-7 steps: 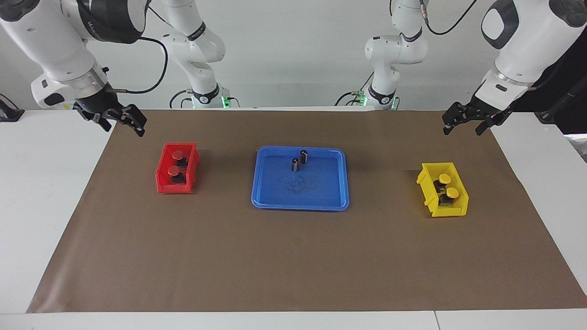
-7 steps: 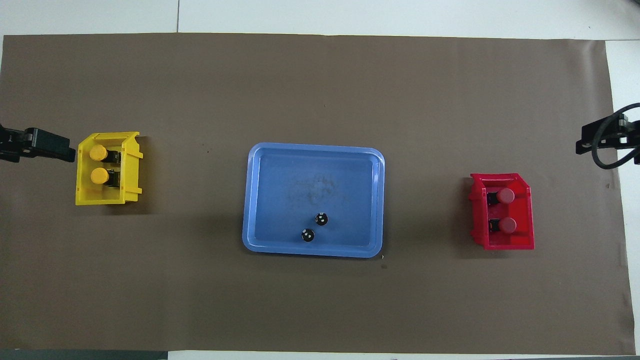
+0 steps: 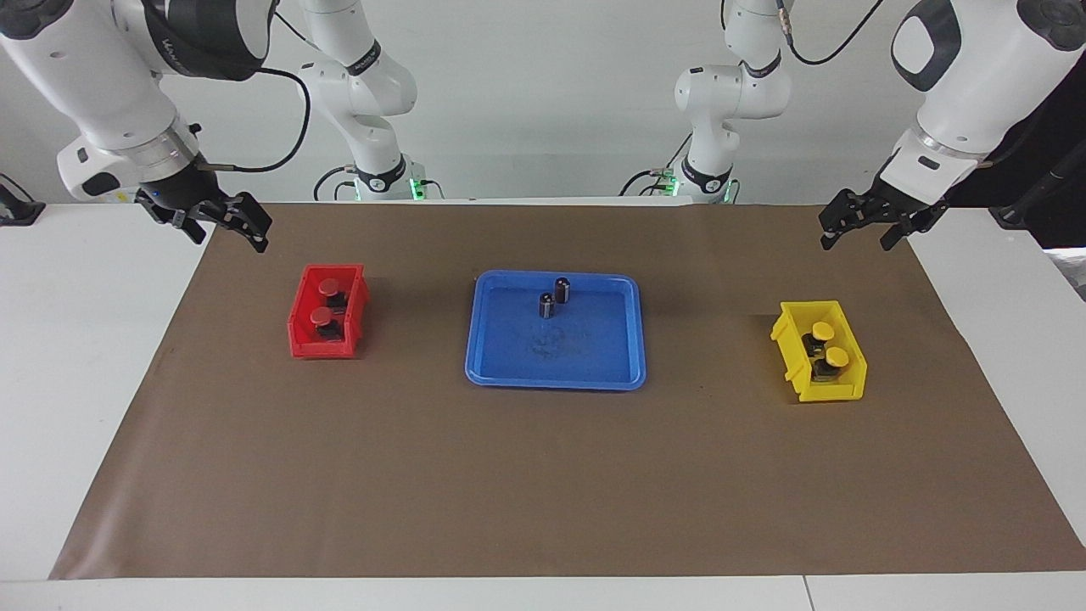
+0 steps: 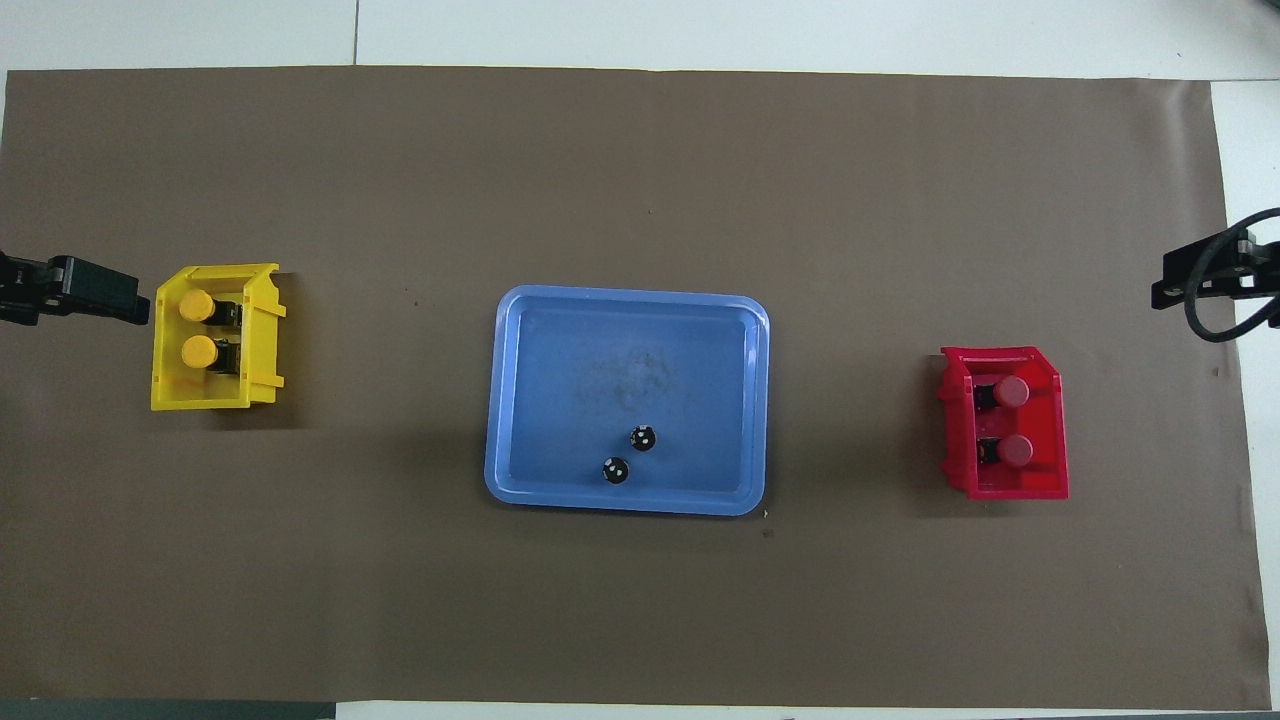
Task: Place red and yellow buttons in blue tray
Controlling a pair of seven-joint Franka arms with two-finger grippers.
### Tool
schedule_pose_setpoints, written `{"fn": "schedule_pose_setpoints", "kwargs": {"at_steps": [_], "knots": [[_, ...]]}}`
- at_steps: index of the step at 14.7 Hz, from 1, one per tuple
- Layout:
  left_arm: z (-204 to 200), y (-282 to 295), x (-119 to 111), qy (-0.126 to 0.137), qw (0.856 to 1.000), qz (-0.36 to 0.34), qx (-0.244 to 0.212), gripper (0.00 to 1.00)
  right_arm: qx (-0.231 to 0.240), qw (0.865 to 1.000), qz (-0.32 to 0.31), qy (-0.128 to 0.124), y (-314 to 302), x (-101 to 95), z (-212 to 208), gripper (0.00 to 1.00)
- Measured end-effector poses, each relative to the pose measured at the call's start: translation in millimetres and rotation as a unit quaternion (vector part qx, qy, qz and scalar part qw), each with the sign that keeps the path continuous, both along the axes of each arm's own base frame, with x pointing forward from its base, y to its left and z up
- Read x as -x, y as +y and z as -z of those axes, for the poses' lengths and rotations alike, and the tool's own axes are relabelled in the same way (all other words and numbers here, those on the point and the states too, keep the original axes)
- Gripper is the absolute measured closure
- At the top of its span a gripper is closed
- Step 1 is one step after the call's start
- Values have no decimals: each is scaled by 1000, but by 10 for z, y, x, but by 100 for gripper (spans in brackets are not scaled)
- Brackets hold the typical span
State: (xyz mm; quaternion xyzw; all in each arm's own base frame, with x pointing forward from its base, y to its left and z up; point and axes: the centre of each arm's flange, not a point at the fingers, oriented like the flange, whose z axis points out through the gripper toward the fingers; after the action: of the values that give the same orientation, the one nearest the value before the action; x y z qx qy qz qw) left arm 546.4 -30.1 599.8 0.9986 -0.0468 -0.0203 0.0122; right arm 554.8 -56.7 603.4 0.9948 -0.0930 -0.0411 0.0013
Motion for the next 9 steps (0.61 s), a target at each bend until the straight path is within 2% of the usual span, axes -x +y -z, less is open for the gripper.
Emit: {"fn": "schedule_pose_setpoints", "kwargs": {"at_steps": [9], "knots": [[8,83,6,5,1000,-7,0,0,0,1000,-4,-2,43,7,-12,0]]}}
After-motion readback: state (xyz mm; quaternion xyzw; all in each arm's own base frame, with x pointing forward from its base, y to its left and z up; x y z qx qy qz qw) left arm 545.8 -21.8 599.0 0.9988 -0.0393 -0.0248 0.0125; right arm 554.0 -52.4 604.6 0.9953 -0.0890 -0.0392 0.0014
